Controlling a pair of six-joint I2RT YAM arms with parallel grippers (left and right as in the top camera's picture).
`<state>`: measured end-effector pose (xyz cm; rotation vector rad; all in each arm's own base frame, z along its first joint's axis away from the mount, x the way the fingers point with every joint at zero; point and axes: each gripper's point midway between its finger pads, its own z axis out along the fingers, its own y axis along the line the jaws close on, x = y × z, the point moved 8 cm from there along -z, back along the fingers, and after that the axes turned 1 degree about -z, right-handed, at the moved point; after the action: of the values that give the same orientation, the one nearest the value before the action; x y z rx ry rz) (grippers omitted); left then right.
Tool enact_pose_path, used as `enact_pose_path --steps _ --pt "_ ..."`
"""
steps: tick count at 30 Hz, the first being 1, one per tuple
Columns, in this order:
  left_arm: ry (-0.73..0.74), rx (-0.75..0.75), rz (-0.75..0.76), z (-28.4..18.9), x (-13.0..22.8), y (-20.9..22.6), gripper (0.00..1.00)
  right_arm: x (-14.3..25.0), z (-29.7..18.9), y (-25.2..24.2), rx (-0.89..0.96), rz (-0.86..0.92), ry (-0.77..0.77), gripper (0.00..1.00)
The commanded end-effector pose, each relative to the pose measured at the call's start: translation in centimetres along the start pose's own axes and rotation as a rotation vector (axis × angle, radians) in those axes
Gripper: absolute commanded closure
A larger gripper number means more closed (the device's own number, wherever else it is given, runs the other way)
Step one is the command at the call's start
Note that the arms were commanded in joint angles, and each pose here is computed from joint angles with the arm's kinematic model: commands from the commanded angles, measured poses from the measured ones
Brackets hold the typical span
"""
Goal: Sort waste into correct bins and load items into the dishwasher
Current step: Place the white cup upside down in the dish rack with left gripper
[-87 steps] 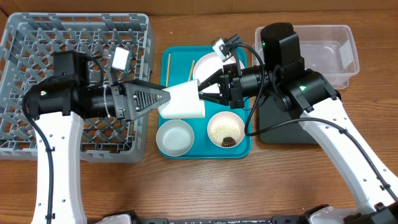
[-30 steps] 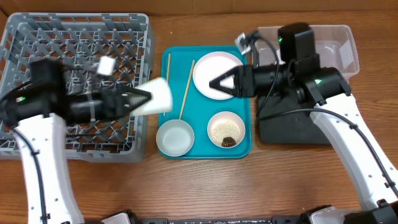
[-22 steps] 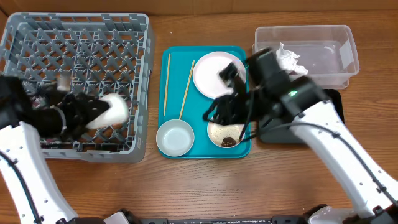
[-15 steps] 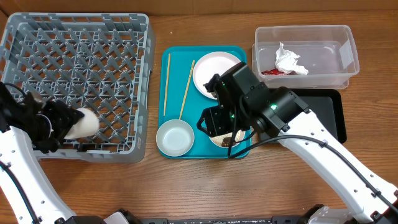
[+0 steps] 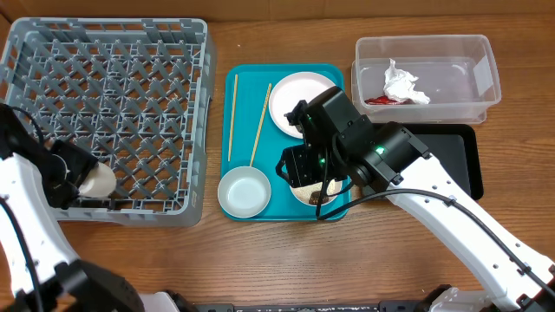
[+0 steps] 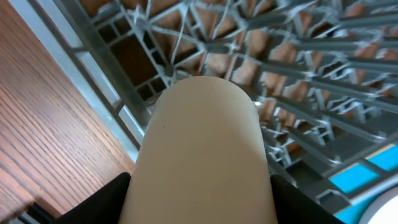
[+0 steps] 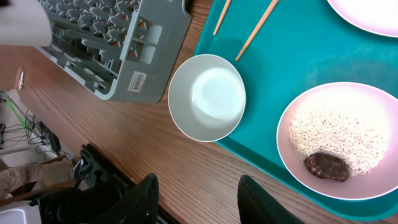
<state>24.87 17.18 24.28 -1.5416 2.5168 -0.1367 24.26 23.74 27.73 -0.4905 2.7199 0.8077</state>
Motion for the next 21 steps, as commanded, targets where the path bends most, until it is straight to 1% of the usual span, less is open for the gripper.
enact_pose_path --steps 1,2,6,9,10,11,13,17,21 --pt "0.075 -0.021 -0.031 2.0 -0.2 0.1 0.52 -0.4 -0.5 0.3 0.003 0.015 -0.028 0.57" --pt "0.095 -0.025 -0.029 2.6 -0.3 0.1 0.54 -0.4 -0.5 0.3 0.002 0.016 -0.028 0.57" --pt "0.14 -0.047 -0.034 4.1 -0.5 0.1 0.53 -0.4 -0.5 0.3 0.003 0.015 -0.028 0.57" --pt "0.167 -0.037 -0.008 4.7 -0.5 -0.1 0.53 -0.4 -0.5 0.3 0.003 0.015 -0.028 0.58" --pt "0.168 -0.035 -0.002 4.8 -0.5 -0.1 0.49 -0.4 -0.5 0.3 0.003 0.015 -0.028 0.58" --pt "0.169 -0.033 -0.002 4.8 -0.5 -0.1 0.41 -0.4 -0.5 0.3 0.003 0.015 -0.028 0.58" --pt "0.164 -0.03 -0.001 4.6 -0.5 -0.1 0.36 -0.4 -0.5 0.3 0.003 0.015 -0.028 0.58" --pt "0.159 -0.007 0.021 4.1 -0.2 -0.6 0.32 -0.4 -0.5 0.3 0.002 0.015 -0.029 0.58" --pt "0.153 0.0 0.05 3.8 0.2 -1.2 0.36 -0.4 -0.5 0.3 0.002 0.015 -0.029 0.58"
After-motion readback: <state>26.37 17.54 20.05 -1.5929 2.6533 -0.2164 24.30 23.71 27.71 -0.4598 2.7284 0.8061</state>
